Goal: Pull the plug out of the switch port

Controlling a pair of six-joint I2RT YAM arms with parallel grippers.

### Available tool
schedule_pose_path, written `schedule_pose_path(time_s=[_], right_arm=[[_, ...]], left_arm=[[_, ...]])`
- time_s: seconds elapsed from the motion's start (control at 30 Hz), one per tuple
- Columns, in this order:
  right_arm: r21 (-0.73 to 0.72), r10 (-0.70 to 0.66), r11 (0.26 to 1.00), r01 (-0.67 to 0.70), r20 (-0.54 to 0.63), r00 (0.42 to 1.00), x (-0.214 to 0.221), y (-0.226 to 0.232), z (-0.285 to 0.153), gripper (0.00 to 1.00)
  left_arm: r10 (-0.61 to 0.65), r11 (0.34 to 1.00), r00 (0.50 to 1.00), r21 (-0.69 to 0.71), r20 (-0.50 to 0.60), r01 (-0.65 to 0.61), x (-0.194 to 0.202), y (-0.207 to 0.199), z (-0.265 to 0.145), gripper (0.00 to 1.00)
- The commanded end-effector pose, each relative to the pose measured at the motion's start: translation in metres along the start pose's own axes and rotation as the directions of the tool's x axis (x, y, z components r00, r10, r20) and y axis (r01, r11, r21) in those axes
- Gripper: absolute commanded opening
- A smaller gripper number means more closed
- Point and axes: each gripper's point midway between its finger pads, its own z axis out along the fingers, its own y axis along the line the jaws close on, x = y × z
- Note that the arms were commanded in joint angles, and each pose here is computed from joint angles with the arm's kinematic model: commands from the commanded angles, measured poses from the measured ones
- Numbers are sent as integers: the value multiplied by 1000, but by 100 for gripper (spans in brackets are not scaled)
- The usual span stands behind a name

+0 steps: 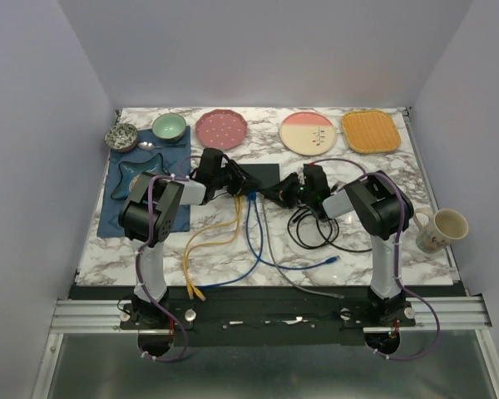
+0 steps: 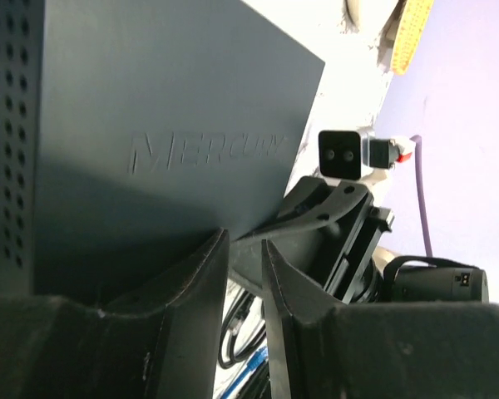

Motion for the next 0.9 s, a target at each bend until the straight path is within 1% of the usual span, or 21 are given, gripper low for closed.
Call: schedule_pose_path(time_s=[0.0, 0.2, 0.37, 0.47, 0.6, 0.7, 0.73, 0.77, 0.8, 0.83, 0.87], right_arm=[[57, -35, 998, 38, -56, 998, 10, -16, -3, 1], [72, -88, 993, 97, -125, 988, 24, -17, -6, 1], [86, -95, 990, 108, -143, 985, 32, -21, -11, 1], [87, -94, 990, 106, -140, 986, 31, -20, -11, 1], [87, -91, 991, 104, -143, 985, 30, -19, -9, 1], [88, -103, 989, 119, -161, 982, 34, -18, -13, 1], [99, -109, 987, 126, -166, 980, 37, -23, -19, 1], [114, -118, 984, 136, -154, 981, 37, -26, -24, 1], [96, -173, 978, 187, -134, 976, 35, -13, -35, 1], [107, -199, 972, 211, -109, 974, 31, -11, -43, 1], [152, -227, 960, 234, -60, 972, 23, -17, -53, 1]], left_arm=[[-19, 1000, 1000, -23, -4, 19, -5, 11, 8, 38], [-33, 998, 999, -48, -3, 32, -7, 19, 15, 37], [-21, 999, 1000, -27, 5, 21, -9, 11, 12, 38], [-6, 1000, 1000, -2, -7, 6, -2, 2, 2, 38], [14, 1000, 999, -23, -46, -15, 27, 10, -7, 38], [-11, 999, 998, -44, -63, 8, 31, 20, -3, 38], [-25, 999, 998, -43, -54, 22, 26, 21, -4, 38], [-30, 999, 998, -36, -46, 28, 22, 20, -4, 37], [-22, 1000, 999, -16, -29, 21, 16, 11, -7, 38], [-18, 1000, 1000, -10, 2, 18, 7, 8, -10, 38], [-9, 1000, 1000, -4, 19, 9, 2, 4, -14, 38]])
